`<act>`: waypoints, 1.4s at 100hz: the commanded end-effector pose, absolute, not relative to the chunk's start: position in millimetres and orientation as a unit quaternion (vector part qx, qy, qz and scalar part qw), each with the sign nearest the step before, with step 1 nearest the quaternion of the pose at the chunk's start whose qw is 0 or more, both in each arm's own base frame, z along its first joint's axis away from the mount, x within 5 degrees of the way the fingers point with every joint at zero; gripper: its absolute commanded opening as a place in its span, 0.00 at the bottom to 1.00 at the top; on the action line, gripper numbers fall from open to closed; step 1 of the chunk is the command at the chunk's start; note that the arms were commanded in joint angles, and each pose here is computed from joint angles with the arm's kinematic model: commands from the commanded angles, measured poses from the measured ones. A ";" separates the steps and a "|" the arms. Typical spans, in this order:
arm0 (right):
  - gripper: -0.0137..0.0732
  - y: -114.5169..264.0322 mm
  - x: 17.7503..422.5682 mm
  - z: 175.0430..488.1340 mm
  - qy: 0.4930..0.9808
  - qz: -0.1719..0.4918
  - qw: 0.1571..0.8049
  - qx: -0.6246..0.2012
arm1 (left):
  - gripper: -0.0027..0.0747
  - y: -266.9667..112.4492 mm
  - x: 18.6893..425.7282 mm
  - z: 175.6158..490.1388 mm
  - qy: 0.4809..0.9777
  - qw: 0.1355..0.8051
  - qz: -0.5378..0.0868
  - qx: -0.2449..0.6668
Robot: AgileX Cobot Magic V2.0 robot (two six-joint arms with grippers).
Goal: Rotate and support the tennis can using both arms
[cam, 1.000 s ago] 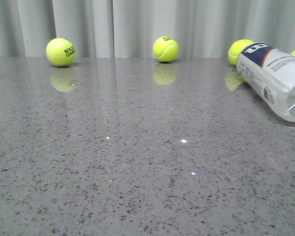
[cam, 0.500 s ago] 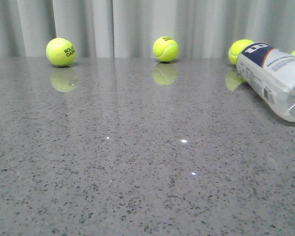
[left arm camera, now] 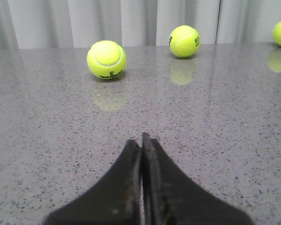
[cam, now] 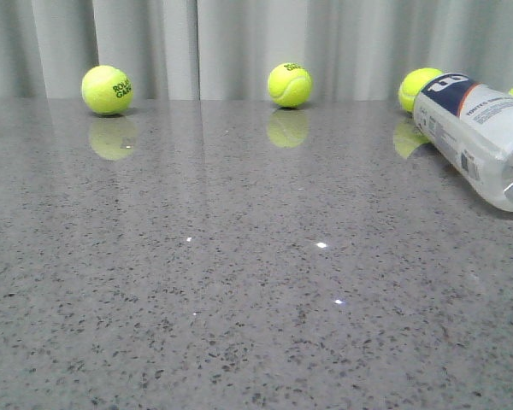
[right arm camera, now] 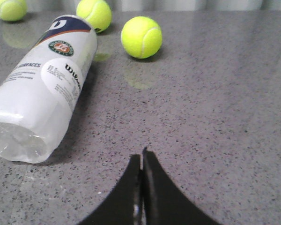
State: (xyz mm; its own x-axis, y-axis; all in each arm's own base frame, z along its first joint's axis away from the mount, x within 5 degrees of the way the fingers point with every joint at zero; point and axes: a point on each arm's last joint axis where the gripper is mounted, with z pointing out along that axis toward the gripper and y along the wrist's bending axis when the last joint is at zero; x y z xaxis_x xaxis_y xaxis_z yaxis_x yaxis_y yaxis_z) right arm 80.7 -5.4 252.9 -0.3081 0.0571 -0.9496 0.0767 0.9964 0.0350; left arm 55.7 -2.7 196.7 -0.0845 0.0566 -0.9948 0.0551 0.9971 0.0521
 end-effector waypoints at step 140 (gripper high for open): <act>0.24 68.3 350.1 301.2 0.964 0.150 0.220 -0.021 | 0.01 -3.2 55.4 190.7 0.714 0.700 -0.008 0.034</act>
